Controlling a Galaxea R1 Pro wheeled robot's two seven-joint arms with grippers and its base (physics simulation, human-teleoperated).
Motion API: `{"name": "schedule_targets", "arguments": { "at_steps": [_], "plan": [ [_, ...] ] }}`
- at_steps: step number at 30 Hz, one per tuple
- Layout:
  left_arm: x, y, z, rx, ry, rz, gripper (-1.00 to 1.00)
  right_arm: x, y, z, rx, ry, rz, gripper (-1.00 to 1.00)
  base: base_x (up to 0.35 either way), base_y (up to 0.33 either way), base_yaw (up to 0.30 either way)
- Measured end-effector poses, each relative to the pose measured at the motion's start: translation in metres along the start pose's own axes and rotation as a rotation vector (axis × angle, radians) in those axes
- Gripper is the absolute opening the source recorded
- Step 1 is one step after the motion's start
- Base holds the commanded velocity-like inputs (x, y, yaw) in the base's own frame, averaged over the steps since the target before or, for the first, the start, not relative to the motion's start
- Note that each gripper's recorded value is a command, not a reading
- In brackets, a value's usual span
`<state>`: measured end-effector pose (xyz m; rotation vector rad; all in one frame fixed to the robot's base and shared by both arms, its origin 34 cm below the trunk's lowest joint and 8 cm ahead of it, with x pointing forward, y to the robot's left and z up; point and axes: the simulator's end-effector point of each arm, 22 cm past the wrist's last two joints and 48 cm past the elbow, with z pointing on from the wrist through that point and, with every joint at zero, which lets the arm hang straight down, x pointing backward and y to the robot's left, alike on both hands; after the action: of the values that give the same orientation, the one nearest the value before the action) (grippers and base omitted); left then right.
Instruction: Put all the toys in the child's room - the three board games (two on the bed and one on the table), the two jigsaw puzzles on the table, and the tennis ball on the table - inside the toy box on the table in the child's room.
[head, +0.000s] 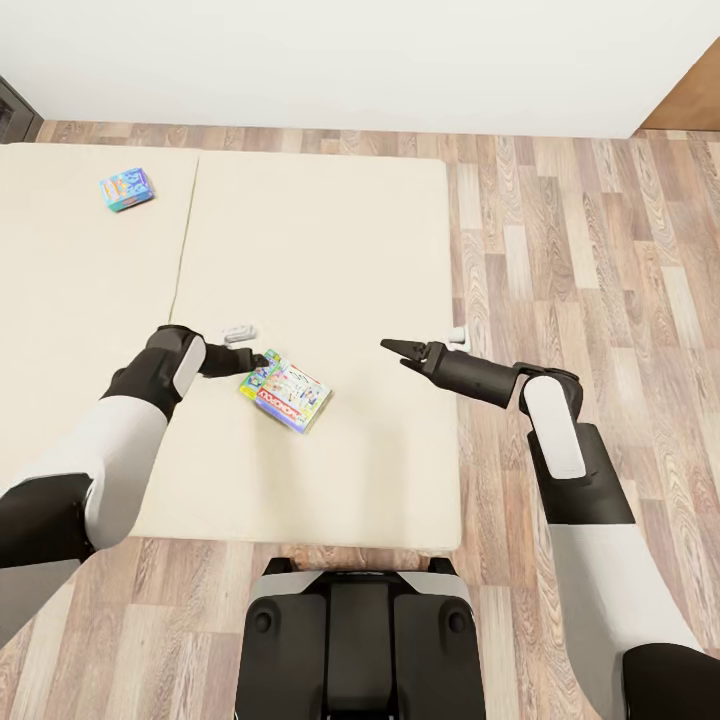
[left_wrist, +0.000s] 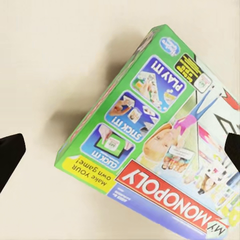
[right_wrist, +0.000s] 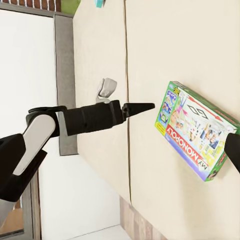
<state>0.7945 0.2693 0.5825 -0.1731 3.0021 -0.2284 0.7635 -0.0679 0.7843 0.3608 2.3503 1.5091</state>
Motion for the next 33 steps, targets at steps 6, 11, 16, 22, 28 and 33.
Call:
{"name": "schedule_targets", "arguments": {
  "at_steps": [6, 11, 16, 22, 28, 33],
  "plan": [
    [0.000, -0.001, 0.002, 0.000, -0.003, 0.002, 1.00, 0.001, -0.002, 0.000, 0.001, 0.002, 0.002, 1.00, 0.000, 0.000, 0.000],
    [0.001, 0.000, 0.004, 0.000, -0.001, 0.003, 1.00, 0.002, -0.004, 0.001, 0.002, 0.004, 0.005, 1.00, 0.000, 0.000, 0.000],
    [0.002, 0.000, 0.007, 0.000, -0.003, 0.002, 1.00, 0.003, -0.006, 0.002, 0.004, 0.006, 0.008, 1.00, 0.000, 0.000, 0.000],
    [0.004, 0.001, 0.010, -0.001, -0.003, 0.003, 1.00, 0.004, -0.007, 0.001, 0.004, 0.008, 0.004, 1.00, 0.000, 0.000, 0.000],
    [0.007, -0.001, 0.016, 0.002, 0.001, 0.003, 1.00, -0.002, 0.003, -0.002, -0.012, -0.006, -0.026, 1.00, 0.000, 0.000, 0.000],
    [0.011, -0.007, 0.021, 0.011, 0.009, 0.004, 1.00, -0.003, 0.001, -0.003, -0.013, -0.007, -0.032, 1.00, 0.000, 0.000, 0.000]
  ]
}}
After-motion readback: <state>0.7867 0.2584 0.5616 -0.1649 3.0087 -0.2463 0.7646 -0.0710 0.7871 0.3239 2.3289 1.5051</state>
